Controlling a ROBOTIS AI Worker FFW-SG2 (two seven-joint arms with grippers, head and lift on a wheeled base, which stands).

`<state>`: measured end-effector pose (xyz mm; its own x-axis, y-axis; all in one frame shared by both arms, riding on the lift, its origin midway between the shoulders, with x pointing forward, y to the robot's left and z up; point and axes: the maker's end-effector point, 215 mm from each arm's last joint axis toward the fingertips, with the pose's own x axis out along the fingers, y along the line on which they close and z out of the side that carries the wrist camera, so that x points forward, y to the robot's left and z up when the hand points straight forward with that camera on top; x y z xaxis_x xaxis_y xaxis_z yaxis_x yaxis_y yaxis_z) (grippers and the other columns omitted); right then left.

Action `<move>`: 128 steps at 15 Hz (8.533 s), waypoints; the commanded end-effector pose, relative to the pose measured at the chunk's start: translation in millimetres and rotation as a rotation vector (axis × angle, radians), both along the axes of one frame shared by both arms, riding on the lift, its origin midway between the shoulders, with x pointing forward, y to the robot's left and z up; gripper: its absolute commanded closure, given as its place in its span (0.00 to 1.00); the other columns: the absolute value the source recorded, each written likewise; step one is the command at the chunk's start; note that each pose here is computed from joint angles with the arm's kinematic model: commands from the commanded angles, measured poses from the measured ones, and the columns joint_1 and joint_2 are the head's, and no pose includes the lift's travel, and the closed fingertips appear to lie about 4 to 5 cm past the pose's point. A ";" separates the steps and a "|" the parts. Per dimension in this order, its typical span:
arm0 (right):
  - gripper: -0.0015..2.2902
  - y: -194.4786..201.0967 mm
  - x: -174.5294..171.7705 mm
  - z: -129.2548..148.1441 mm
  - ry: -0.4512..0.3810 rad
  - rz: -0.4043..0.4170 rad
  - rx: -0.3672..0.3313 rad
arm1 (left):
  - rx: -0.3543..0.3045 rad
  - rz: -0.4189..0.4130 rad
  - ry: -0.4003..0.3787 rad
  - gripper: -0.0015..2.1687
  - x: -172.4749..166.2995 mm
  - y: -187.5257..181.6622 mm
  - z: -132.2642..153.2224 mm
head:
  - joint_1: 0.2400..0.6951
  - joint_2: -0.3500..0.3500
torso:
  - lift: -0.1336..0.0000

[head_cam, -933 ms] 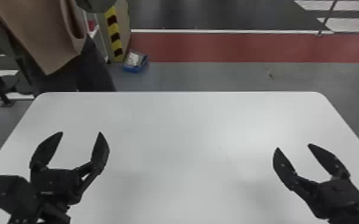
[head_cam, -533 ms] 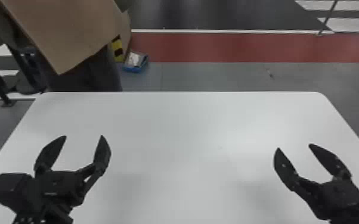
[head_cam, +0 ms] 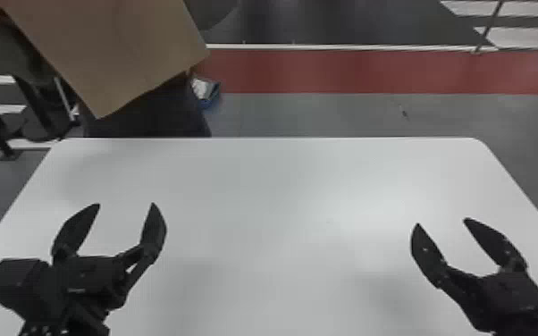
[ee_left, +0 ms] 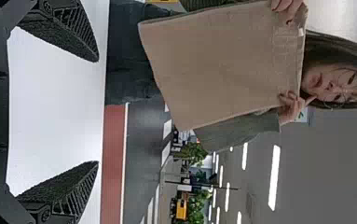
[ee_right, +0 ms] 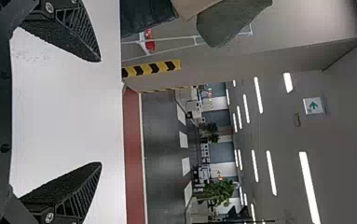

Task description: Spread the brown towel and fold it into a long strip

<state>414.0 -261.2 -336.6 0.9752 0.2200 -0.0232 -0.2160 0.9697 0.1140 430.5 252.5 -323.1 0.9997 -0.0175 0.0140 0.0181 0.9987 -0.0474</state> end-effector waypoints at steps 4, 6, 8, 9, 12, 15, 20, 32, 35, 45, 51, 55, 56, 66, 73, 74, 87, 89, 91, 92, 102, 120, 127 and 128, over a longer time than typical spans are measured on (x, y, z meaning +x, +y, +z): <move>0.04 -1.1 -0.1 0.1 0.000 -0.002 -0.001 | 0.000 -0.003 -0.006 0.05 0.0 -1.5 1.8 | 1.00 0.48 | 0.08; 0.04 -1.0 -0.1 0.0 0.000 -0.002 0.001 | -0.002 -0.002 -0.034 0.05 -0.4 -1.1 9.4 | 1.00 0.48 | 0.08; 0.04 -1.0 0.2 -1.1 0.003 -0.003 0.002 | -0.003 -0.010 -0.040 0.05 -0.9 -2.9 9.7 | 1.00 0.48 | 0.08; 0.04 -1.2 -0.4 -2.6 0.006 -0.004 0.002 | -0.003 -0.011 -0.037 0.05 -1.0 -3.0 8.0 | 1.00 0.48 | 0.08; 0.04 -1.4 -0.6 -4.2 0.009 -0.005 0.004 | 0.001 -0.011 -0.033 0.05 -0.4 -2.4 5.2 | 1.00 0.48 | 0.08; 0.04 -1.5 -0.8 -5.9 0.014 -0.005 0.004 | 0.002 -0.014 -0.031 0.05 -0.4 -2.8 4.4 | 1.00 0.47 | 0.08; 0.04 -2.2 -0.6 -5.0 0.012 -0.005 0.002 | 0.006 -0.024 -0.033 0.04 -0.4 -4.5 5.4 | 1.00 0.47 | 0.08; 0.04 -6.5 3.4 -12.5 0.016 -0.014 0.003 | 0.017 -0.065 0.011 0.04 7.4 -12.4 -12.4 | 1.00 0.46 | 0.08; 0.04 -10.9 3.9 -20.9 0.020 -0.023 0.003 | 0.019 -0.133 0.090 0.05 31.6 -26.0 -41.9 | 1.00 0.44 | 0.08; 0.04 -25.1 -4.9 -24.1 0.001 -0.050 -0.009 | -0.012 -0.293 0.222 0.17 141.4 -87.7 -101.2 | 1.00 0.32 | 0.08; 0.04 -26.3 -2.7 -23.1 -0.005 -0.051 -0.009 | -0.039 -0.353 0.286 0.17 132.5 -97.1 -130.4 | 1.00 0.29 | 0.08; 0.04 -25.9 -4.0 -21.4 -0.010 -0.050 -0.008 | -0.036 -0.365 0.319 0.20 134.6 -103.4 -139.4 | 1.00 0.29 | 0.08; 0.04 -27.4 -3.8 -19.3 -0.017 -0.053 -0.008 | -0.033 -0.369 0.330 0.23 136.1 -106.8 -142.2 | 1.00 0.28 | 0.08; 0.04 -29.3 -3.8 -18.7 -0.027 -0.058 -0.001 | -0.034 -0.366 0.337 0.33 136.8 -108.3 -146.0 | 1.00 0.26 | 0.08; 0.04 -31.7 -3.6 -21.2 -0.030 -0.070 0.027 | -0.024 -0.362 0.334 0.59 134.6 -105.1 -146.6 | 1.00 0.26 | 0.08; 0.04 -31.9 -3.2 -21.2 -0.030 -0.070 0.028 | -0.021 -0.364 0.333 0.65 133.8 -105.1 -146.1 | 1.00 0.26 | 0.08; 0.04 -28.5 -3.0 -26.2 -0.010 -0.062 0.032 | 0.096 -0.439 0.248 0.68 39.9 -145.1 -51.3 | 1.00 0.24 | 0.08; 0.04 -27.9 -1.8 -26.0 -0.009 -0.061 0.031 | 0.075 -0.542 0.302 0.68 8.1 -176.1 -52.1 | 1.00 0.18 | 0.08; 0.04 -25.9 -0.8 -27.7 -0.003 -0.057 0.033 | 0.068 -0.599 0.365 0.67 -9.0 -197.7 -64.2 | 1.00 0.13 | 0.08; 0.04 -25.9 -0.8 -27.7 -0.003 -0.057 0.033 | 0.064 -0.630 0.396 0.63 -14.8 -206.2 -71.0 | 1.00 0.10 | 0.08; 0.04 -30.5 -3.3 -41.0 0.029 -0.065 0.035 | -0.004 -0.704 0.432 0.03 -27.0 -215.7 -73.3 | 1.00 0.00 | 0.08; 0.11 -16.5 -9.1 -63.7 0.107 -0.031 0.038 | 0.018 -0.403 0.342 0.04 44.0 -131.4 -60.2 | 1.00 0.21 | 0.08; 0.15 106.7 -34.0 -81.9 0.170 0.218 -0.027 | 0.012 -0.428 0.322 0.04 45.4 -146.4 -60.7 | 1.00 0.31 | 0.08; 0.18 122.3 -38.2 -93.6 0.194 0.249 -0.042 | 0.011 -0.434 0.307 0.04 45.2 -149.9 -57.4 | 1.00 0.36 | 0.08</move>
<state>382.3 -163.6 -414.6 0.8966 0.4057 -0.1774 -0.3835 0.9118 0.1467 476.3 107.9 -385.0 0.8568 -0.4203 -0.2988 0.4078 0.9069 -0.1063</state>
